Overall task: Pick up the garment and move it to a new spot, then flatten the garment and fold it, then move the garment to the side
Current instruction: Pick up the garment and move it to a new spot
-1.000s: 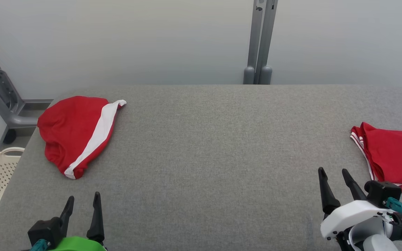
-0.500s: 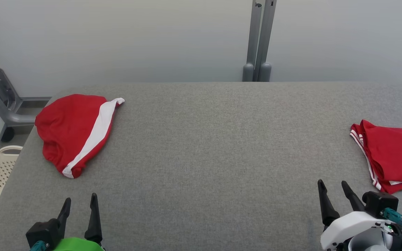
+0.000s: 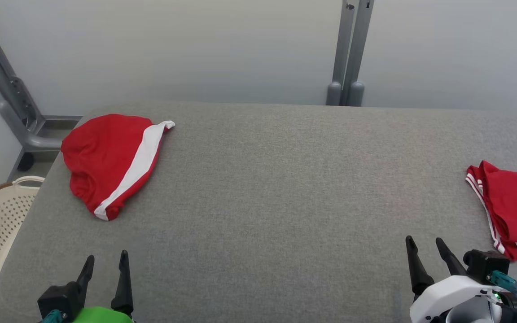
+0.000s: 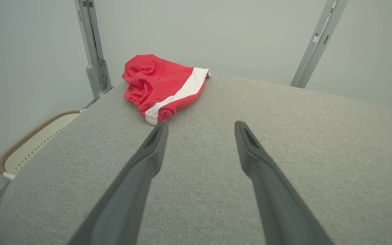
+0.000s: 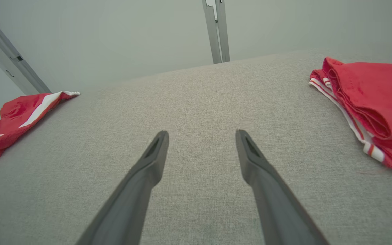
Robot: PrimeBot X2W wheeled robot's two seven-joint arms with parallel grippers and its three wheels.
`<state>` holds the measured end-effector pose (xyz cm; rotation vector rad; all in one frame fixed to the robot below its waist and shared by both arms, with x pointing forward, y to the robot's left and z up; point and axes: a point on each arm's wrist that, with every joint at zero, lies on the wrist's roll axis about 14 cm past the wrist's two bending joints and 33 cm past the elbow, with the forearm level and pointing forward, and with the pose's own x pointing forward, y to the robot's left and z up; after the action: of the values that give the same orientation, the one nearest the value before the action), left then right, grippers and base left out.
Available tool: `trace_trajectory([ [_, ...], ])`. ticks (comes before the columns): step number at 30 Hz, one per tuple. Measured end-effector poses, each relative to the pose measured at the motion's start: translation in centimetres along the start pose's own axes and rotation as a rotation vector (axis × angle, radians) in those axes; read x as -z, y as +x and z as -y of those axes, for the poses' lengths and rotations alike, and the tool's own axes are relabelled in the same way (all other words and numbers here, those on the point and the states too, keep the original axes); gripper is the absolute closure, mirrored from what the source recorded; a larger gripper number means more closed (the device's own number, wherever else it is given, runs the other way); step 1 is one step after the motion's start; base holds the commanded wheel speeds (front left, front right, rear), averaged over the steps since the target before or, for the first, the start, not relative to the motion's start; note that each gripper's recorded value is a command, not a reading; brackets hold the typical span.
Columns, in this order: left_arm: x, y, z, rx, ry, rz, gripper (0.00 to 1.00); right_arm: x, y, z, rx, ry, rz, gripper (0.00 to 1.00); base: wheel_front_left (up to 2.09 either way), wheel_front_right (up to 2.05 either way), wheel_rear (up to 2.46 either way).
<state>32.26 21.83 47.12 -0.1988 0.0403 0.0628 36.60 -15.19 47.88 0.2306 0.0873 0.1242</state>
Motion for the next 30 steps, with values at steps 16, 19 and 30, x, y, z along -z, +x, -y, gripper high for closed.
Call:
trace_trajectory([
  [16, -0.7, -4.6, -6.1, -0.187, 0.009, 0.019, 0.0, 1.4, 2.6, -6.7, -0.195, -0.008, -0.034, 0.0, 0.0, 0.0, 0.0],
  [19, -0.7, -6.0, -7.3, -0.228, 0.009, 0.018, 0.0, 1.8, 3.0, -8.1, -0.236, -0.012, -0.045, 0.0, 0.0, 0.0, 0.0],
  [30, -1.2, -10.1, -10.9, -0.373, -0.002, 0.046, 0.0, 2.9, 4.1, -13.8, -0.402, -0.069, -0.071, 0.0, 0.0, 0.0, 0.0],
])
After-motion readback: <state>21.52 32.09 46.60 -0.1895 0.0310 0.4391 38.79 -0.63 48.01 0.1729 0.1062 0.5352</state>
